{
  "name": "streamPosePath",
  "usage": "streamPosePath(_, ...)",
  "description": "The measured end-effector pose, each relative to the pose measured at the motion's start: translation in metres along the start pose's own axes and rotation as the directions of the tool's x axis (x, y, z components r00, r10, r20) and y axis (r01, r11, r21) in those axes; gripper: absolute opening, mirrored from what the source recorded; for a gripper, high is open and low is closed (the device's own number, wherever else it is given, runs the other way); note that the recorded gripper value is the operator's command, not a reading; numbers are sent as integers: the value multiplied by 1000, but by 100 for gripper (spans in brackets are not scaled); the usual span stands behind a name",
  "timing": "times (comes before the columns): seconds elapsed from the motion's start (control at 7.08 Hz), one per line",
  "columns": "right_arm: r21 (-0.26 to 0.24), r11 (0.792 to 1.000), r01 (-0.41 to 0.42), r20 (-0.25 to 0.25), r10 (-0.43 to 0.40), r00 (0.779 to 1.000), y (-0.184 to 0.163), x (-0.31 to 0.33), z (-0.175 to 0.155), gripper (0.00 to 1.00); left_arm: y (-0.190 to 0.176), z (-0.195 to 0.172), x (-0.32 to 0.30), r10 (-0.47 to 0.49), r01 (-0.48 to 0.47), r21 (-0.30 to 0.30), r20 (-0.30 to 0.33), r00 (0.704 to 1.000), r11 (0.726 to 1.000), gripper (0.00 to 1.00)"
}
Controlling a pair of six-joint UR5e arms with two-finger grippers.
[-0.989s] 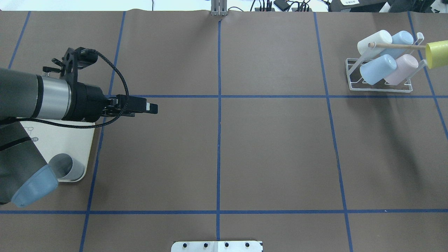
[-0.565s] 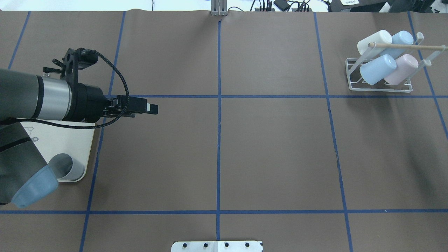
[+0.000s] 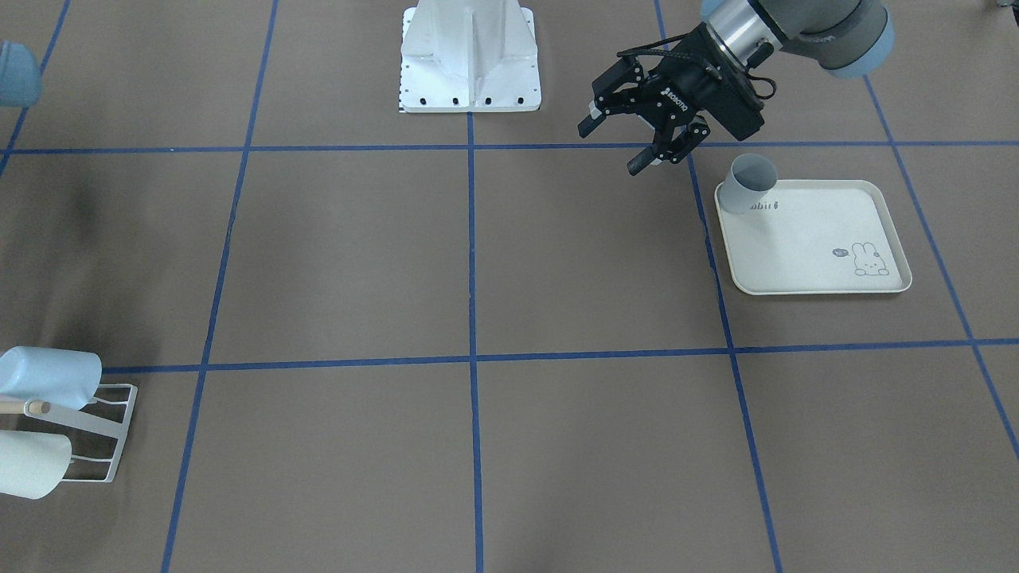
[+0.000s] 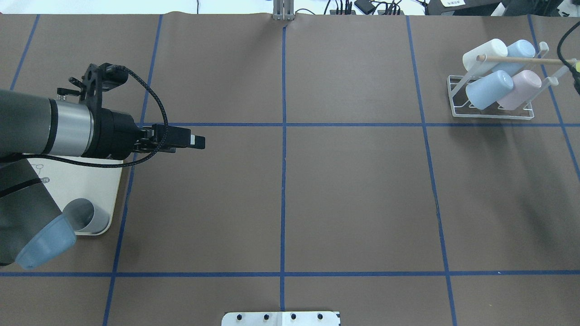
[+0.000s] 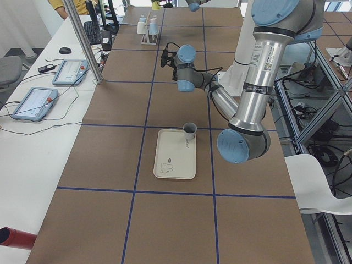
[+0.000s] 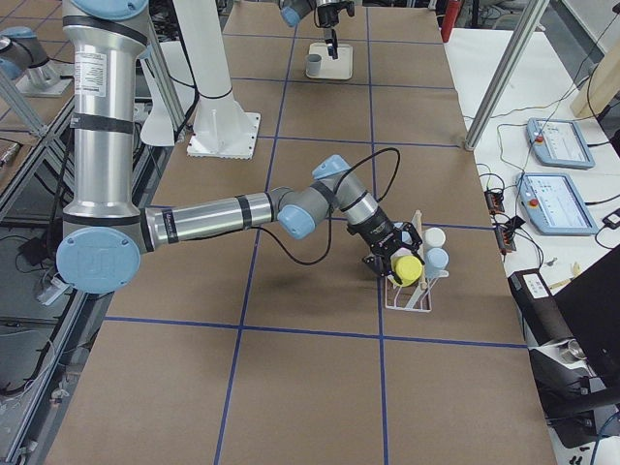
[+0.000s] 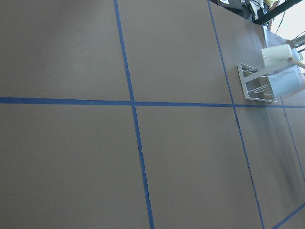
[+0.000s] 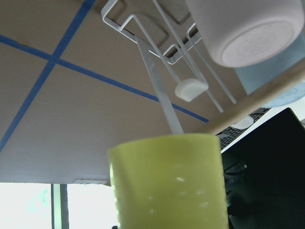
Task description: Transfer IKEA cup to right arm and place on rack
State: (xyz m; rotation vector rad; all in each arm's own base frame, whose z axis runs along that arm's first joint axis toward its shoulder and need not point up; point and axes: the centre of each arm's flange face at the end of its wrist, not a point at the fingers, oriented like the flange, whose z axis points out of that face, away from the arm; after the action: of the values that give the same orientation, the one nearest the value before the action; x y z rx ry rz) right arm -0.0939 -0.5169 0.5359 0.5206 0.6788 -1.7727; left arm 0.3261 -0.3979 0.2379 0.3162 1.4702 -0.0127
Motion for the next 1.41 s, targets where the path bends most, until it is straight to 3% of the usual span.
streamPosePath(1.41,-130,983,130,8,-130,991,-63,7,21,6,3,-1,-4,-6,6,-4,4,1000,1000,100)
